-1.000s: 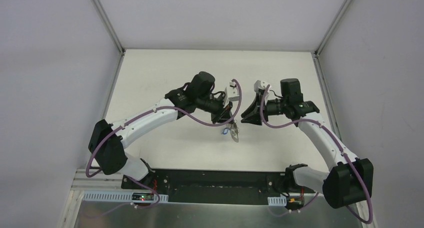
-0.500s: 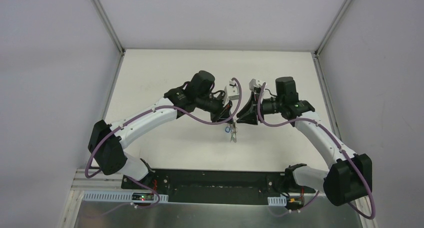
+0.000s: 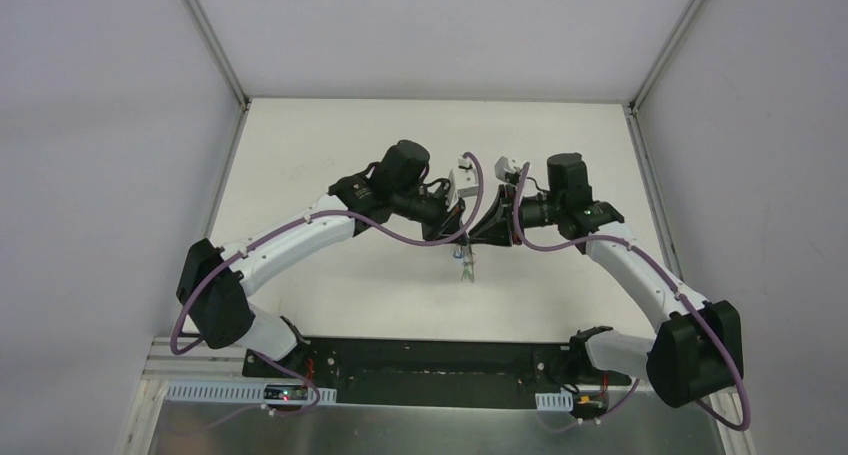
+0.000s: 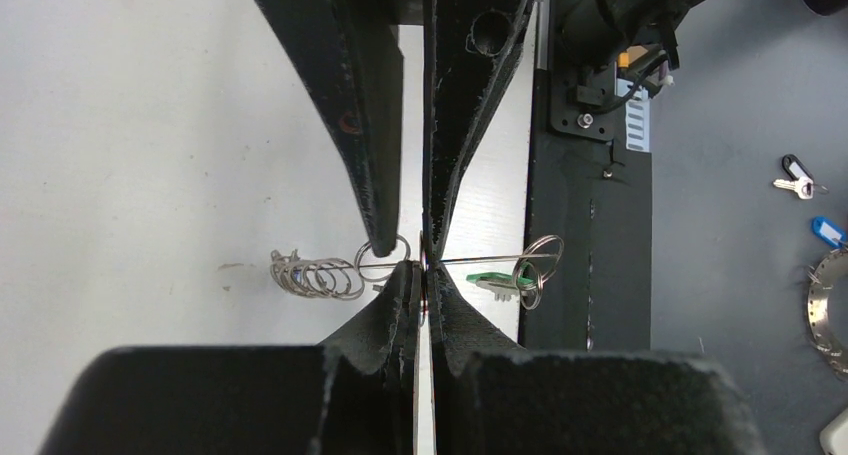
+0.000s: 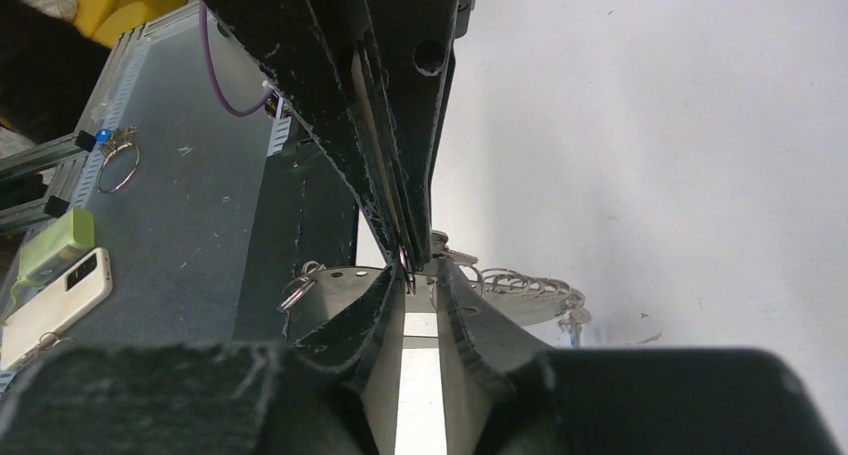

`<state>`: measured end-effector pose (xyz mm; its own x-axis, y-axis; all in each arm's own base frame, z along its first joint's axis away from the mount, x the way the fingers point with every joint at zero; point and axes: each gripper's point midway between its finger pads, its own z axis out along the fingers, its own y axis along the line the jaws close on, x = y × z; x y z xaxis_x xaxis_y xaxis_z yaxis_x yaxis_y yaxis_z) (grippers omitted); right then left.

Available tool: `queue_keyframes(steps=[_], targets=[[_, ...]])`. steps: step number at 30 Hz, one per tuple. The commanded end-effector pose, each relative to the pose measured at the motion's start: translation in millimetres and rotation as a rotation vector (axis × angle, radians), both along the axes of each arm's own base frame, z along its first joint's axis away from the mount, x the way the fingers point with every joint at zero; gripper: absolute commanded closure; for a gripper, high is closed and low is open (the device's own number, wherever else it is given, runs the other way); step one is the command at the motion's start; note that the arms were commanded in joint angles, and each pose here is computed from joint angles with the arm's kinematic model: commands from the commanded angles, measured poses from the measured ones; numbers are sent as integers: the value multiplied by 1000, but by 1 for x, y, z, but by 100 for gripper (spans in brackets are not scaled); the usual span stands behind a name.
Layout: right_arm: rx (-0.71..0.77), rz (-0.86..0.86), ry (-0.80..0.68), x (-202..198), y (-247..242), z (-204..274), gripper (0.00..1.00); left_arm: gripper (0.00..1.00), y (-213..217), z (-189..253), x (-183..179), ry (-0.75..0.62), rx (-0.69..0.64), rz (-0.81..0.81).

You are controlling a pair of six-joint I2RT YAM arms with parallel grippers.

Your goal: Put the keys on the keyring

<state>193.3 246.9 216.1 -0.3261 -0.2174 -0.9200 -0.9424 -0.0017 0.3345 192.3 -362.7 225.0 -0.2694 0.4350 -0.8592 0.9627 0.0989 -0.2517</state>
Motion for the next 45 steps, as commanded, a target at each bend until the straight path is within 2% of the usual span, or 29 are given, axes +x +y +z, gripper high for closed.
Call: queue_keyframes(steps=[1, 4, 5, 9, 14, 20, 23, 27, 37, 45], targets=[[36, 41, 10, -5, 4, 3, 85, 100, -7, 25, 7, -40, -74, -2], [49, 49, 11, -5, 5, 9, 98, 100, -8, 24, 7, -46, -76, -4], [52, 46, 7, -4, 5, 13, 100, 100, -7, 23, 7, -44, -78, -5], [69, 33, -18, 2, 4, 30, 100, 99, -3, 34, 15, -28, -137, 18], [89, 4, -12, 14, 8, 52, 100, 78, 10, 59, 30, -10, -238, 81], [140, -37, 40, 28, 13, 69, 100, 71, 15, 71, 31, -23, -280, 88], [155, -57, 65, 31, 11, 68, 100, 72, 14, 71, 30, -22, -293, 79], [165, -77, 85, 34, 9, 71, 100, 79, 16, 67, 27, -36, -281, 60], [165, -86, 96, 35, 8, 66, 100, 82, 18, 64, 32, -78, -267, 59], [166, -92, 108, 36, 8, 61, 100, 93, 12, 66, 38, -56, -282, 82]])
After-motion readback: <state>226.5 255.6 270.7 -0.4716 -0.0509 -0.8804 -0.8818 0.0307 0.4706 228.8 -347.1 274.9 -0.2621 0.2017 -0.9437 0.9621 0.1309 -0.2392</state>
